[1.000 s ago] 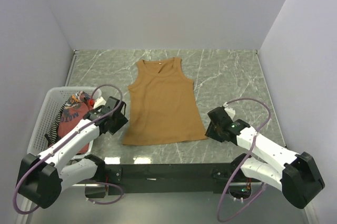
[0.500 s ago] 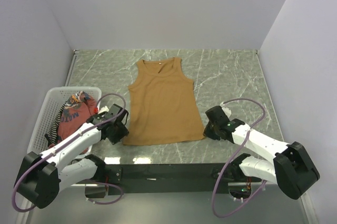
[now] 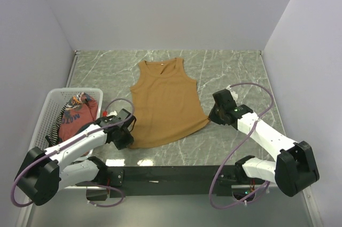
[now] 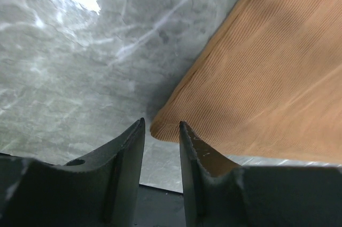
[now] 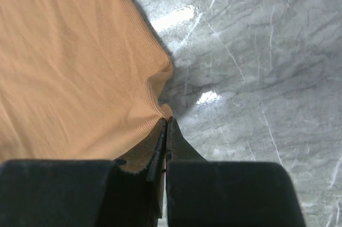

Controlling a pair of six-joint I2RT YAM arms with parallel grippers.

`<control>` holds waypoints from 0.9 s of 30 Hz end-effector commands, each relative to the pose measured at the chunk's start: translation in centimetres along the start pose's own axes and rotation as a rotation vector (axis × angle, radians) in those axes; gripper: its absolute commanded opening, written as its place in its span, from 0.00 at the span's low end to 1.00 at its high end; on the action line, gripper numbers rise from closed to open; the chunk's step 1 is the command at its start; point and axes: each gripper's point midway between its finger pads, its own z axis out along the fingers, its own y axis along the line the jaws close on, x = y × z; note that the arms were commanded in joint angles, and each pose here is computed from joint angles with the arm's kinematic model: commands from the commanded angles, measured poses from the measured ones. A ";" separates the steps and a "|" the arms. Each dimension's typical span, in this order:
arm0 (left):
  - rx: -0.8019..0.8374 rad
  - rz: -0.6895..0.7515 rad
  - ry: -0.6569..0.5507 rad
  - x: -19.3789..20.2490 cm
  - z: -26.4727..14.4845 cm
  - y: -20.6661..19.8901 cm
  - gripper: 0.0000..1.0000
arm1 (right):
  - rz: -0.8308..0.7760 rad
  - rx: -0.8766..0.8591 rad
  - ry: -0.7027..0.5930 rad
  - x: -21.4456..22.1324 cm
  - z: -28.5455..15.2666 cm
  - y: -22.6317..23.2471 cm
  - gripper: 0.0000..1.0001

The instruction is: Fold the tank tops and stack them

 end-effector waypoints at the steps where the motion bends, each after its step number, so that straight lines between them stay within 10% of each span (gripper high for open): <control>1: 0.011 0.008 0.031 1.0 0.3 -0.3 0.38 | -0.035 0.003 -0.003 -0.8 -0.3 0.2 0.00; 8: 0.030 0.043 0.040 1.8 0.6 -0.8 0.35 | -0.040 -0.004 0.007 -0.7 -0.1 0.3 0.00; 15: 0.038 0.069 -0.060 -0.8 -0.6 -2.5 0.01 | -0.048 -0.014 -0.015 -2.1 -0.9 1.1 0.00; 27: 0.201 0.112 -0.198 -5.9 -8.4 -7.9 0.00 | -0.075 0.045 -0.017 -5.6 -2.7 1.2 0.00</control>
